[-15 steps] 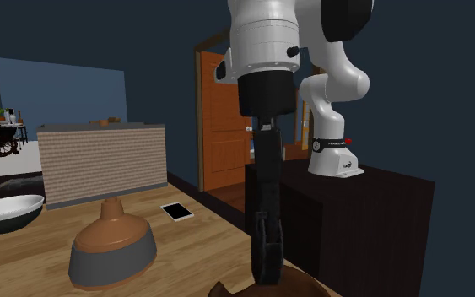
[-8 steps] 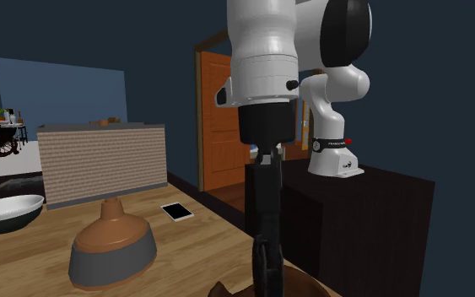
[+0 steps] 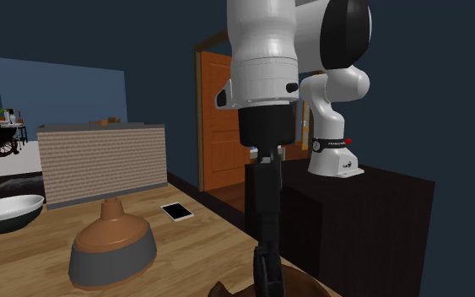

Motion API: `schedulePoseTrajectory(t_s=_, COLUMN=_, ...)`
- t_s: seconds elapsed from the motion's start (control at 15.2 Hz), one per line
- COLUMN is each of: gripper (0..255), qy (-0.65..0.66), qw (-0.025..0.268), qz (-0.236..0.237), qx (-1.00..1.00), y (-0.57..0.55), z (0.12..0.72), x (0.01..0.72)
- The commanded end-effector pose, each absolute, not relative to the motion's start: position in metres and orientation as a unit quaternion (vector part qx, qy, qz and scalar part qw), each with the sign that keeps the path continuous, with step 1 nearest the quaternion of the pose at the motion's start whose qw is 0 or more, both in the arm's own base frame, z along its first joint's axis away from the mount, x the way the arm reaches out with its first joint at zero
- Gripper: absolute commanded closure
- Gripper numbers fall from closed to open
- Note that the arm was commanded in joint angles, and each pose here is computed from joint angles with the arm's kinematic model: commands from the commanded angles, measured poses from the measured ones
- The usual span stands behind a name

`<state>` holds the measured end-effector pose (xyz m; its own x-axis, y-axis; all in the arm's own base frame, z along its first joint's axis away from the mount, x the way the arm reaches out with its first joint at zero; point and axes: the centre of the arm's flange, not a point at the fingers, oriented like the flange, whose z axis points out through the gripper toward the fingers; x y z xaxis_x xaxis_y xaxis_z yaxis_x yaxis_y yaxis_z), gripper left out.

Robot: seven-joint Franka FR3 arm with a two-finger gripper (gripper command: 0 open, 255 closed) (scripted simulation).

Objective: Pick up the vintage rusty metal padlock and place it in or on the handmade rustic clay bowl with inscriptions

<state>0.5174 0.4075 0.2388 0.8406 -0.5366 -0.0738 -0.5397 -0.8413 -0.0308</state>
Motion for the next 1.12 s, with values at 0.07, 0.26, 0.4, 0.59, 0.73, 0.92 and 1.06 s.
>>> schedulePoseTrajectory(t_s=0.07, gripper=0, qy=0.281, qw=0.025, qz=0.031, qx=-0.959, y=0.407, z=0.239, x=0.517)
schedulePoseTrajectory(t_s=0.26, gripper=0, qy=0.281, qw=0.025, qz=0.031, qx=-0.959, y=0.407, z=0.239, x=0.517)
schedulePoseTrajectory(t_s=0.4, gripper=0, qy=0.281, qw=0.025, qz=0.031, qx=-0.959, y=0.406, z=0.265, x=0.519)
schedulePoseTrajectory(t_s=0.59, gripper=0, qy=0.281, qw=0.025, qz=0.031, qx=-0.959, y=0.404, z=0.289, x=0.52)
schedulePoseTrajectory(t_s=0.73, gripper=0, qy=0.281, qw=0.025, qz=0.031, qx=-0.959, y=0.404, z=0.289, x=0.52)
schedulePoseTrajectory(t_s=0.92, gripper=0, qy=0.281, qw=0.025, qz=0.031, qx=-0.959, y=0.404, z=0.289, x=0.52)
schedulePoseTrajectory(t_s=1.06, gripper=0, qy=0.281, qw=0.025, qz=0.031, qx=-0.959, y=0.404, z=0.289, x=0.52)
